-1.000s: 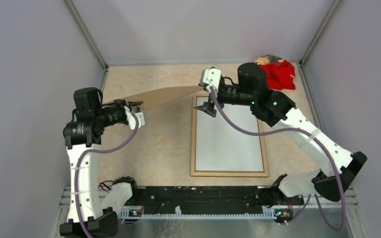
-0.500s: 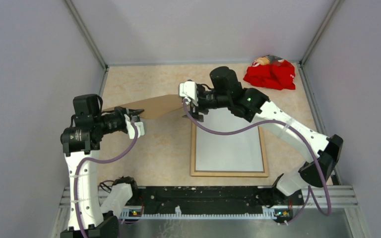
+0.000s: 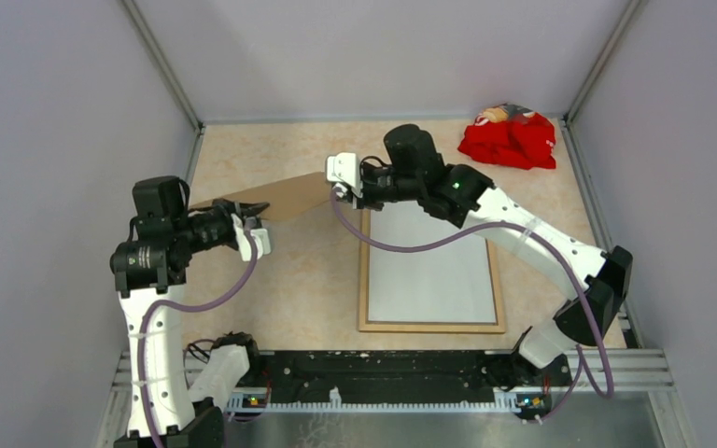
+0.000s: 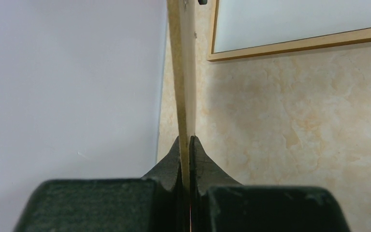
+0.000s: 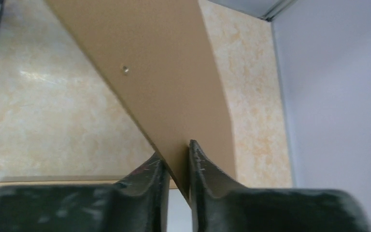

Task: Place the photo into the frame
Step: Turn over the photo frame item on the photo frame.

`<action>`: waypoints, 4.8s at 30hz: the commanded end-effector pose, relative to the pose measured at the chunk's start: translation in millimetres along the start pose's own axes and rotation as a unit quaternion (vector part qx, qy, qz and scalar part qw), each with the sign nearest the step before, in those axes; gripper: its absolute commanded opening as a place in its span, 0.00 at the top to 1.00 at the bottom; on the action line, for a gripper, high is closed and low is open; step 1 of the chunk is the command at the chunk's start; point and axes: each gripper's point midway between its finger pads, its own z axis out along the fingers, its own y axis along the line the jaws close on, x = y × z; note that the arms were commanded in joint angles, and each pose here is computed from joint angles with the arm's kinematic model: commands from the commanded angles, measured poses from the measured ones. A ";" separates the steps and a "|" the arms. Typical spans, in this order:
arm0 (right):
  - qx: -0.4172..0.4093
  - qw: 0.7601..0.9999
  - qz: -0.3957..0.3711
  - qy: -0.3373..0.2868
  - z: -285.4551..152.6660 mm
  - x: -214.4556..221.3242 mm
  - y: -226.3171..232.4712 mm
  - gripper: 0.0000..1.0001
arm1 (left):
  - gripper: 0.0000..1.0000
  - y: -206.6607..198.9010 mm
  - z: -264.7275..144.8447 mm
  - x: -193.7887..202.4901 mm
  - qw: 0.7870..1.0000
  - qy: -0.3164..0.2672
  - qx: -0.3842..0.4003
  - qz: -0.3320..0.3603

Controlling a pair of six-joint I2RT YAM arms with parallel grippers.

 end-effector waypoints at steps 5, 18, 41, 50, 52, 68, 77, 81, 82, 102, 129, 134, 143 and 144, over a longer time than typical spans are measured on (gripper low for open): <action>0.076 0.995 -0.044 -0.055 1.8 -39.1 -30.4 1.00 | 0.70 47.7 -14.2 -42.9 0.992 -0.053 -0.079 0.077; 0.202 0.965 0.029 -0.167 -12.9 -97.0 -83.7 1.00 | 0.02 89.8 -29.0 -50.3 0.983 -0.055 -0.177 0.010; 0.238 0.730 0.600 -0.223 -146.0 -30.0 -187.6 1.00 | 0.01 112.6 -5.4 12.1 0.943 -0.018 -0.208 -0.258; 0.264 0.633 0.692 -0.225 -195.4 50.8 -167.8 1.00 | 0.01 30.8 55.0 81.5 0.919 0.014 -0.101 -0.381; 0.281 0.618 0.698 -0.227 -202.8 74.0 -156.5 1.00 | 0.01 10.7 69.6 91.1 0.914 0.021 -0.074 -0.397; 0.365 0.570 0.676 -0.290 -244.6 171.4 -78.2 1.00 | 0.02 -55.6 144.8 104.9 0.895 0.049 0.035 -0.443; 0.363 0.568 0.690 -0.264 -233.6 209.2 -55.7 1.00 | 0.02 -65.9 162.1 105.4 0.877 0.063 0.050 -0.474; 0.361 0.565 0.694 -0.263 -231.0 219.3 -52.3 1.00 | 0.02 -69.6 164.6 107.5 0.874 0.069 0.053 -0.479; 0.361 0.563 0.696 -0.262 -229.9 222.5 -51.1 1.00 | 0.01 -70.2 164.8 107.9 0.873 0.069 0.053 -0.479; 0.352 0.525 0.734 -0.249 -208.0 265.1 -28.6 1.00 | 0.02 -78.2 160.6 106.3 0.878 0.075 0.054 -0.470; 0.390 0.513 0.717 -0.267 -212.5 283.3 -25.6 1.00 | 0.02 -93.1 160.0 108.0 0.876 0.085 0.070 -0.469; 0.385 0.512 0.721 -0.262 -208.7 288.5 -23.4 1.00 | 0.02 -94.2 159.7 108.6 0.877 0.088 0.071 -0.468; 0.369 0.512 0.732 -0.256 -197.5 294.2 -14.6 1.00 | 0.02 -91.7 159.8 108.0 0.877 0.087 0.070 -0.468; 0.368 0.512 0.733 -0.255 -196.1 294.5 -14.0 1.00 | 0.02 -91.2 159.9 107.8 0.877 0.086 0.069 -0.468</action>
